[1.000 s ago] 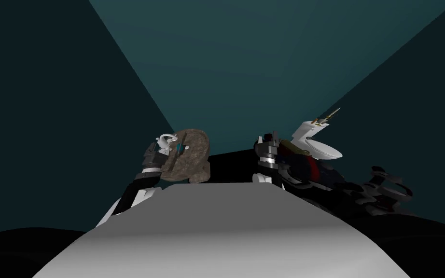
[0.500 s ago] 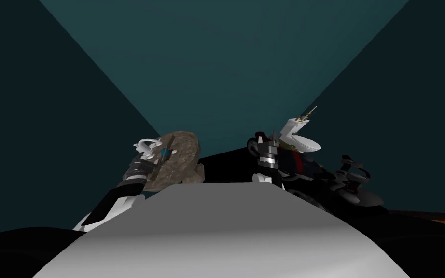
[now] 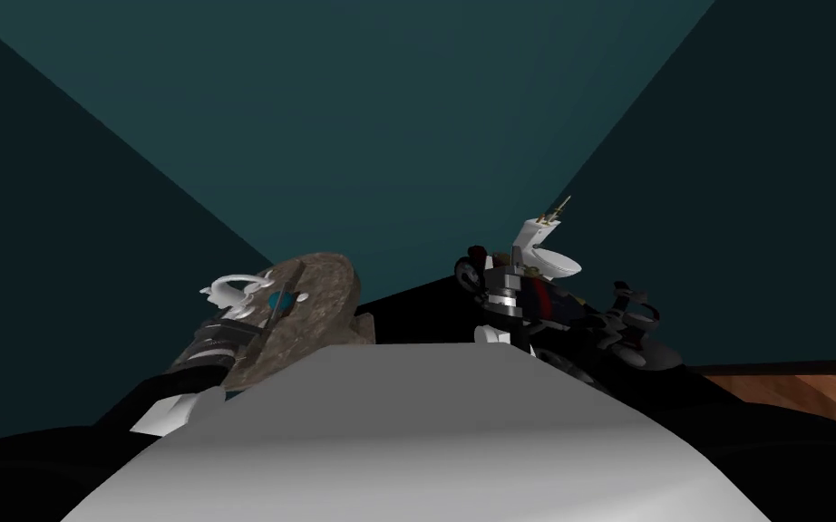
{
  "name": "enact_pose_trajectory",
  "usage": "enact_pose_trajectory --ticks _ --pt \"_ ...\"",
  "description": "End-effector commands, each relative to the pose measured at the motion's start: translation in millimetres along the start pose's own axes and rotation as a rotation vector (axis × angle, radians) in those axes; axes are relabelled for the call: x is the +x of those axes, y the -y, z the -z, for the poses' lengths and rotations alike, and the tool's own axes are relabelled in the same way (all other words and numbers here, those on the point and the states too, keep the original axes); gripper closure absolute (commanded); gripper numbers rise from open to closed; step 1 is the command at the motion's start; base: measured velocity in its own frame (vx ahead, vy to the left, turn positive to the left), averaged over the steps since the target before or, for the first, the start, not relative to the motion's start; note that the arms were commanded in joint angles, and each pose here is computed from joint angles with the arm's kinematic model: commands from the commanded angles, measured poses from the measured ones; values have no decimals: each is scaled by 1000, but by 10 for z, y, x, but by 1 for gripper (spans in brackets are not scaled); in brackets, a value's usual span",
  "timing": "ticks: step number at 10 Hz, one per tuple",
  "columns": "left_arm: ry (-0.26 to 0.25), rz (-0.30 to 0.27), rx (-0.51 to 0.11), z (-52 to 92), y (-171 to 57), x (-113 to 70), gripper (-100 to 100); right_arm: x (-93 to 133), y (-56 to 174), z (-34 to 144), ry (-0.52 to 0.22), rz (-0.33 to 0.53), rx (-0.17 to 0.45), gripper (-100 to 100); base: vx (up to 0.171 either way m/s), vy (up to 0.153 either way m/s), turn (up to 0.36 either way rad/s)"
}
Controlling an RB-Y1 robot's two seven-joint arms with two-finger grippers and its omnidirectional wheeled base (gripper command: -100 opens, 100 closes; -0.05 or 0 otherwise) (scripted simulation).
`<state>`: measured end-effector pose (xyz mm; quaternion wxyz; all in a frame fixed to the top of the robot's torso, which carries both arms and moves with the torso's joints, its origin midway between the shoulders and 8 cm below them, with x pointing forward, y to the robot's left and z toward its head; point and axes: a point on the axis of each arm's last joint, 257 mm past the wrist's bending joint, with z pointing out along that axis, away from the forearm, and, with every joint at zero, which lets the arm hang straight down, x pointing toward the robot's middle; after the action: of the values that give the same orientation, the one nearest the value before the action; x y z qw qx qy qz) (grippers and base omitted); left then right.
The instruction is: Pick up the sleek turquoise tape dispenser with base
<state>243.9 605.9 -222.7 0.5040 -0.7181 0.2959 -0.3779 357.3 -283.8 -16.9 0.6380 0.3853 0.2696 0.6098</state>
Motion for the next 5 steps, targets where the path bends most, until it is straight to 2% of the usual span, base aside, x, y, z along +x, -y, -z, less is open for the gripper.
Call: enact_pose_trajectory --ticks 1,2,3,5 --pt "42 17 -31 77 -41 -184 -100 0 0 0 0 0 0 0 61 -66 -73" --pt "104 50 -52 132 -16 -499 -100 -1 0 0 0 0 0 0 67 -79 -150" --pt "113 50 -66 137 -49 -522 -100 0 0 0 0 0 0 0 53 -65 -69" --pt "232 124 -103 286 5 -1082 -100 0 0 0 0 0 0 0 100 -83 -187"
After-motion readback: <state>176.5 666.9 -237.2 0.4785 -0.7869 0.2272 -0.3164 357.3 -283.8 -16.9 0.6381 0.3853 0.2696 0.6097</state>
